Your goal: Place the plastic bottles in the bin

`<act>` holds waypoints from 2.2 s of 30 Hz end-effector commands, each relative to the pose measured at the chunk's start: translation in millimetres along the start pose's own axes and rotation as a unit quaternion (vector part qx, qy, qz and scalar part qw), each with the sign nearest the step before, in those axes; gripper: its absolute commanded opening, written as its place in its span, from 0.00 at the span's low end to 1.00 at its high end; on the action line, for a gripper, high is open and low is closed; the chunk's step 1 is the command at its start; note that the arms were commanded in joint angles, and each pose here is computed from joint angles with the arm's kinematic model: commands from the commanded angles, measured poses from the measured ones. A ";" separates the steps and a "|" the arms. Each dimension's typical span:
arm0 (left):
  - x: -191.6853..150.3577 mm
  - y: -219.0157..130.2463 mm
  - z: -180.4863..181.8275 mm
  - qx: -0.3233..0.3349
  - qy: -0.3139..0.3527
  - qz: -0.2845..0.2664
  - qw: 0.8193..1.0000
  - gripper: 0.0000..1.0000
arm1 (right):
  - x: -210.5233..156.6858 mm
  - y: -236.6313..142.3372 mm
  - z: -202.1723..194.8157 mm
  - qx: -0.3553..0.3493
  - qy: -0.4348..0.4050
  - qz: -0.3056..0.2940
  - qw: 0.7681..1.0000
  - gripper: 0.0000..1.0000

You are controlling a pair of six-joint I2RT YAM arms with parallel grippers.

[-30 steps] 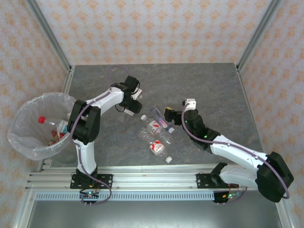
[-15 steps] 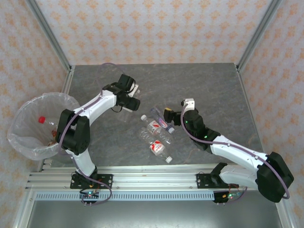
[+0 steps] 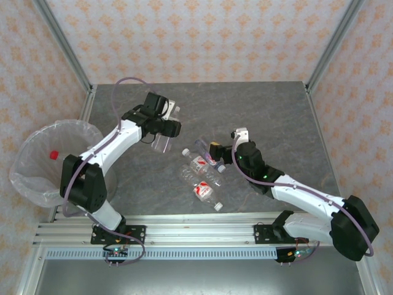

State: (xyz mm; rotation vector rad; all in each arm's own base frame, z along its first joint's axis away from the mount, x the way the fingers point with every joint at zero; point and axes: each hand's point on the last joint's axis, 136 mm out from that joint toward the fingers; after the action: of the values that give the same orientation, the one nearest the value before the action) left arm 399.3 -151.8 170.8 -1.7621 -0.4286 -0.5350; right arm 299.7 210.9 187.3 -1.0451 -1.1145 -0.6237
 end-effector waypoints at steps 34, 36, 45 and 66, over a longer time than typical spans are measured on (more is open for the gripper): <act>37.4 -195.9 7.2 -0.016 -0.106 -0.232 0.967 0.00 | 42.8 -3.9 84.1 0.223 -0.027 -0.034 0.974 0.99; 38.3 -204.4 18.4 0.015 -0.120 -0.237 0.964 0.00 | 45.5 -4.3 84.5 0.223 -0.027 -0.036 0.974 0.99; 42.9 -251.0 62.4 0.130 -0.180 -0.291 0.931 0.00 | 39.3 5.5 83.6 0.215 -0.025 -0.022 0.976 0.99; 10.1 -359.5 157.8 0.409 -0.262 -0.397 0.779 0.00 | 33.3 12.4 81.6 0.205 -0.030 -0.006 0.978 0.99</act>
State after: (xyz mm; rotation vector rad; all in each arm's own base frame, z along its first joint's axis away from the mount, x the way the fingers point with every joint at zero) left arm 253.5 66.7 425.0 -0.9213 -1.5207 -0.3805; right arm 282.1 290.8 205.9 -0.7123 -1.2079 -0.3262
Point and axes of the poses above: each hand's point on the last joint's axis, 136 mm out from that joint toward the fingers, its own y axis out along the fingers, its own z axis along the line the jaws close on, x = y × z, and after that the axes turned 11 degrees about -y, right-handed
